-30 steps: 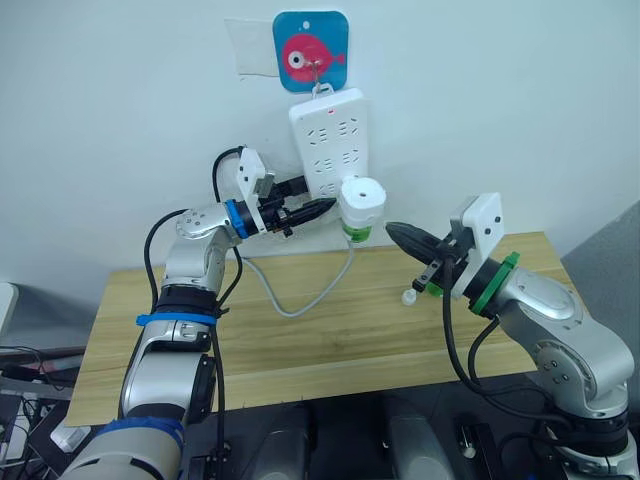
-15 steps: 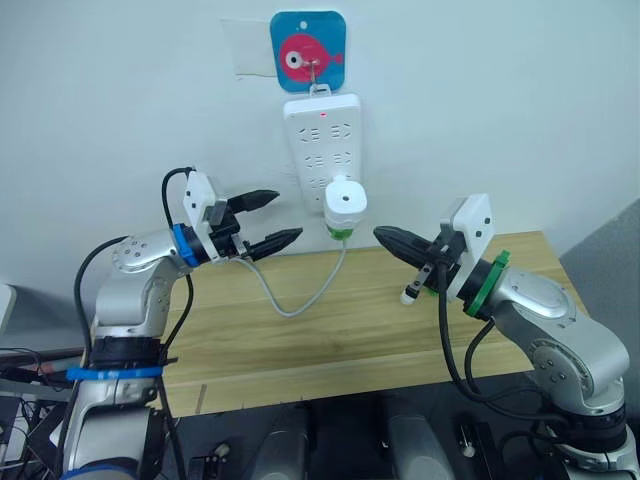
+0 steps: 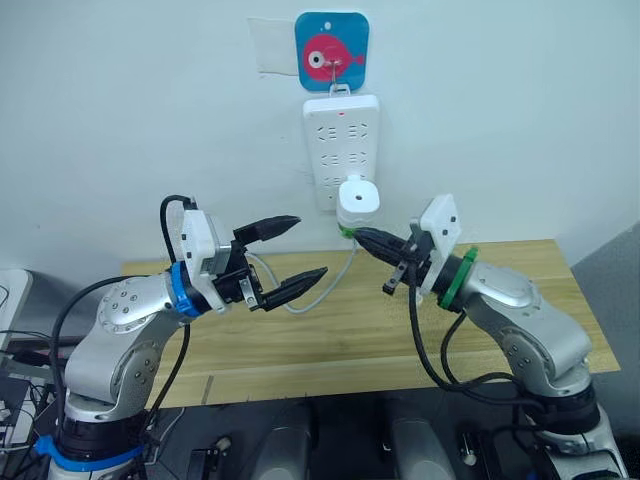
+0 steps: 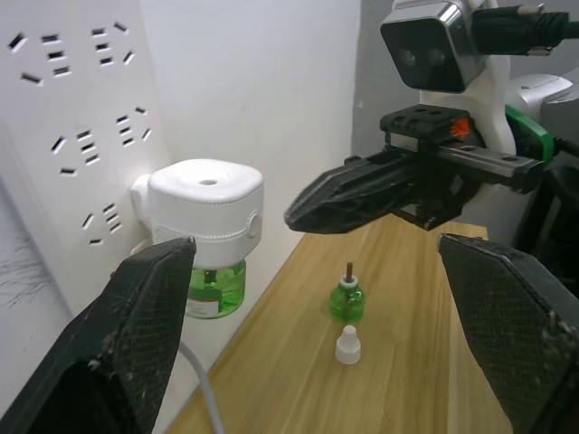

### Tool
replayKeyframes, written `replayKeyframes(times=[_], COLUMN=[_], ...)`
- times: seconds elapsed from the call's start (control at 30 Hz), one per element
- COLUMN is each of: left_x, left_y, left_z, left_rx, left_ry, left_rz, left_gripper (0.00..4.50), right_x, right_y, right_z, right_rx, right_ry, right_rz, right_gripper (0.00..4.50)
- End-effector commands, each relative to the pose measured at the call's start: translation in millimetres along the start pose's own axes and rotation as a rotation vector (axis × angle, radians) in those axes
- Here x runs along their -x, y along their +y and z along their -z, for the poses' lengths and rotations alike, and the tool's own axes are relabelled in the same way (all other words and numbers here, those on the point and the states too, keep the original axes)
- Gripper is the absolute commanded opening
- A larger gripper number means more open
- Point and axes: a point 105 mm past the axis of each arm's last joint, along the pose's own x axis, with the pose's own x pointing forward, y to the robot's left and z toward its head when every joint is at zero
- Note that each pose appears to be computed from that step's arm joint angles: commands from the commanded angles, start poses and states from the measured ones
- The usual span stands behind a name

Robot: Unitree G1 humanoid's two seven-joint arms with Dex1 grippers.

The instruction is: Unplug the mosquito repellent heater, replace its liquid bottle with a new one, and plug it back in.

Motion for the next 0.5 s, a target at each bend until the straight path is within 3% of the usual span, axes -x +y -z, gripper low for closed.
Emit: replayKeyframes(times=[0.03,0.5], left_x=[-2.5,-0.4], left_y=[-0.9,1.0], left_z=[-11.8,-4.6], left_rx=[-0.050,-0.023], left_ry=[-0.034,-0.013], left_rz=[-0.002,-0.019], left_gripper=[4.48,4.48], right_x=[-2.7,-5.6], right_y=[-4.9,-12.5], right_z=[-11.5,-9.0], right_rx=[0.048,0.080], right_ry=[-0.047,-0.038], right_rz=[0.019,0.052], right_gripper=[0.00,0.00])
